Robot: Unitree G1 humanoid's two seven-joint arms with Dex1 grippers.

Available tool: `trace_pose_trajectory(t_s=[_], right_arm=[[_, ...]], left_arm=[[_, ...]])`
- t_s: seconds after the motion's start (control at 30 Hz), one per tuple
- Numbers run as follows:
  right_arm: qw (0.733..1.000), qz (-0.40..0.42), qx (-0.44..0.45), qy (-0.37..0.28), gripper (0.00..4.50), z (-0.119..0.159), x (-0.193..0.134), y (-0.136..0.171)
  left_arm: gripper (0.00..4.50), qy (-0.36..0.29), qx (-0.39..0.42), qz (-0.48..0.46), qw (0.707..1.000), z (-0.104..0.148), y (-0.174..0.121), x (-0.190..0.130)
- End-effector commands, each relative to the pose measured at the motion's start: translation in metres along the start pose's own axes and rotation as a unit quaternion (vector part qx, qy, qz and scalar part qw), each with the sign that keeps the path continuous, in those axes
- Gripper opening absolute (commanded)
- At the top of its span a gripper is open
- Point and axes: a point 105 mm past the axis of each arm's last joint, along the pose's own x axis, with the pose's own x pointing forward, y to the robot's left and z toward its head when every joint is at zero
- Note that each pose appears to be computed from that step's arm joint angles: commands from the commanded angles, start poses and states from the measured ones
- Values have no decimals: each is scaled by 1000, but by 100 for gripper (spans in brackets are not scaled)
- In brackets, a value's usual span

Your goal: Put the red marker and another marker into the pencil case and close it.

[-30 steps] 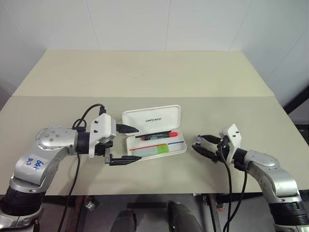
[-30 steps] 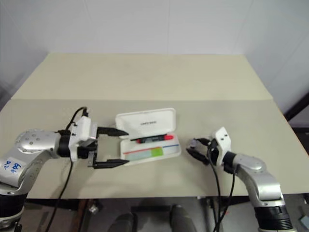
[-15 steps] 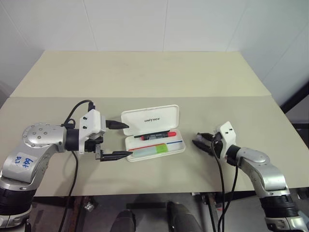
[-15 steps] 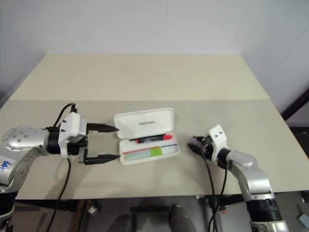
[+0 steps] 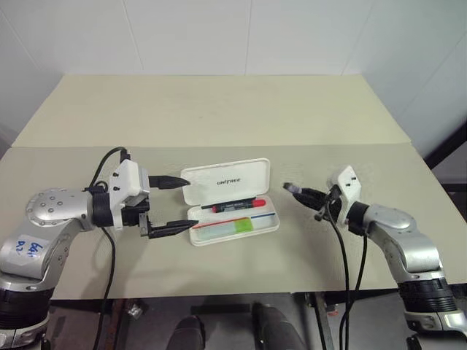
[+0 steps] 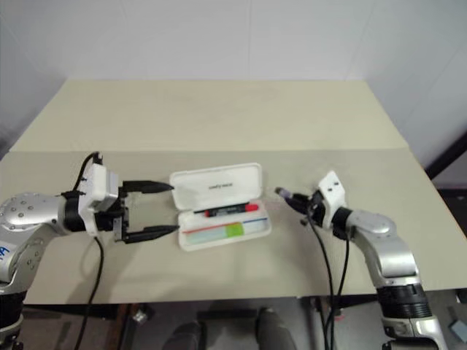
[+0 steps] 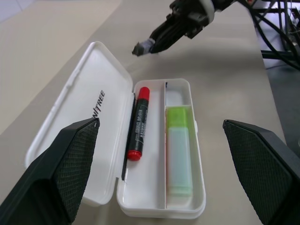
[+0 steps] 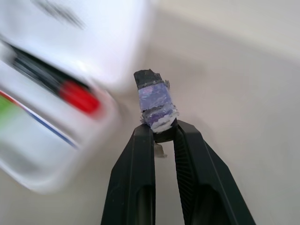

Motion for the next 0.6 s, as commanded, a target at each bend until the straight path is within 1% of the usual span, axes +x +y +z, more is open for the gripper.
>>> trace_pose_trajectory(t_s=[0.03,0.13,0.27,0.4,0.6], right_arm=[[993,95,-68,-32,104,32,-3,24],[981,158,-117,7,104,26,-2,35],[967,207,-142,42,104,16,2,37],[957,237,-151,70,104,3,7,34],[946,266,-167,83,104,-5,13,27]], left_arm=[[450,-29,-14,-16,999,6,-6,-5],[450,-23,-18,-22,999,2,-9,-8],[450,-19,-18,-17,1000,-2,-9,-14],[450,-22,-16,-12,1000,-4,-10,-22],[450,-10,-15,-5,1000,-7,-11,-29]])
